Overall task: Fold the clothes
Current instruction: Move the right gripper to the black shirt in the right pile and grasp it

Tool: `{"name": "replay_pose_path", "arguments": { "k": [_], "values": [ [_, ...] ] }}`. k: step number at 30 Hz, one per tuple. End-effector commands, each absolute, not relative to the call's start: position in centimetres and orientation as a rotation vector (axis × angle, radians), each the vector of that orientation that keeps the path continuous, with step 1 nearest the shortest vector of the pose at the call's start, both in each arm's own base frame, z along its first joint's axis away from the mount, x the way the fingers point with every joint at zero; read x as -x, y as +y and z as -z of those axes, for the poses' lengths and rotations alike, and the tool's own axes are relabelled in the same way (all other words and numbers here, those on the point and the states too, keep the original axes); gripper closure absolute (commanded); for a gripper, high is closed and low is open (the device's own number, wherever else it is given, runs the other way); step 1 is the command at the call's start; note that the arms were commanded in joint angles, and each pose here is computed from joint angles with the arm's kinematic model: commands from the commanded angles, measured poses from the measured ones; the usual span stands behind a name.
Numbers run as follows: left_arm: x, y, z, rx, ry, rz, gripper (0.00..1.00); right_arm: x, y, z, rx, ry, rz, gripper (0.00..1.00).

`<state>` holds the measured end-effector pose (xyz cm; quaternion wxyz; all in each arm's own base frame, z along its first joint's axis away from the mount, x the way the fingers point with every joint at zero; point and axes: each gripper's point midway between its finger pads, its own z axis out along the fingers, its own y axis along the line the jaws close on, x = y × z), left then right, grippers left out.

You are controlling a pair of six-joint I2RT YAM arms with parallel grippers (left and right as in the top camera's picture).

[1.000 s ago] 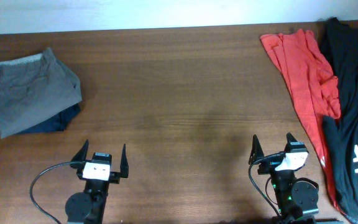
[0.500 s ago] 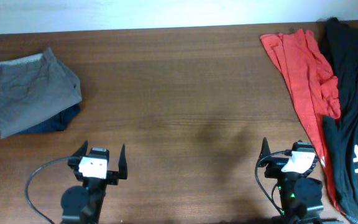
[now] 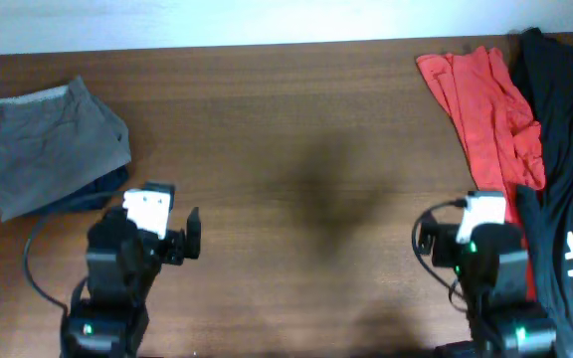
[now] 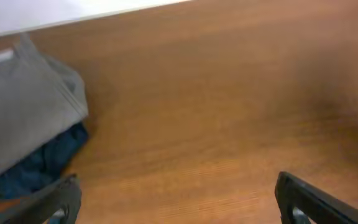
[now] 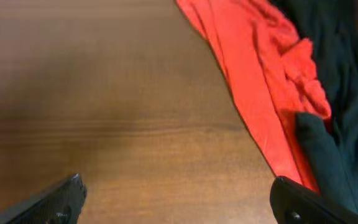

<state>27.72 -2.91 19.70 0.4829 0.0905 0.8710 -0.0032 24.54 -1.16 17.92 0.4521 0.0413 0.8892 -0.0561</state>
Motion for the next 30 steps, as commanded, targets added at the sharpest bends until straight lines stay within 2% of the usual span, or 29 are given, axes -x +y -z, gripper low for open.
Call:
{"name": "replay_pose_path", "arguments": {
  "k": [1,7,11,13,18,23,25,30],
  "values": [
    [-28.6,-4.0,-21.5,-0.242,2.145,0.072,0.01,-26.4,-0.9,-18.5,-0.084,2.329,0.156,0.01],
    [-29.0,-4.1,-23.0,-0.245,2.119,0.079,0.01,-29.8,-1.3,-17.2,-0.090,2.432,0.232,0.01],
    [-29.0,-4.1,-23.0,-0.245,2.123,0.079,0.01,-30.8,-4.5,-16.1,-0.226,2.435,0.383,0.02],
    [-29.0,-4.1,-23.0,-0.245,2.123,0.079,0.01,-30.7,-6.7,-15.4,-0.365,2.439,0.426,0.07],
    [-29.0,-4.1,-23.0,-0.245,2.123,0.079,0.01,-28.4,-14.1,-11.4,-0.831,2.470,0.508,0.07],
    [-29.2,-4.2,-23.2,-0.244,2.112,0.079,0.01,-26.9,-16.8,-7.3,-0.978,2.569,0.545,0.08],
    [-29.2,-4.2,-23.2,-0.244,2.109,0.080,0.01,-25.9,-17.8,-4.9,-1.039,2.629,0.577,0.13],
    [-29.2,-4.5,-23.3,-0.255,2.107,0.099,0.02,-25.4,-19.3,-2.9,-1.105,2.645,0.604,0.18]
  ]
}}
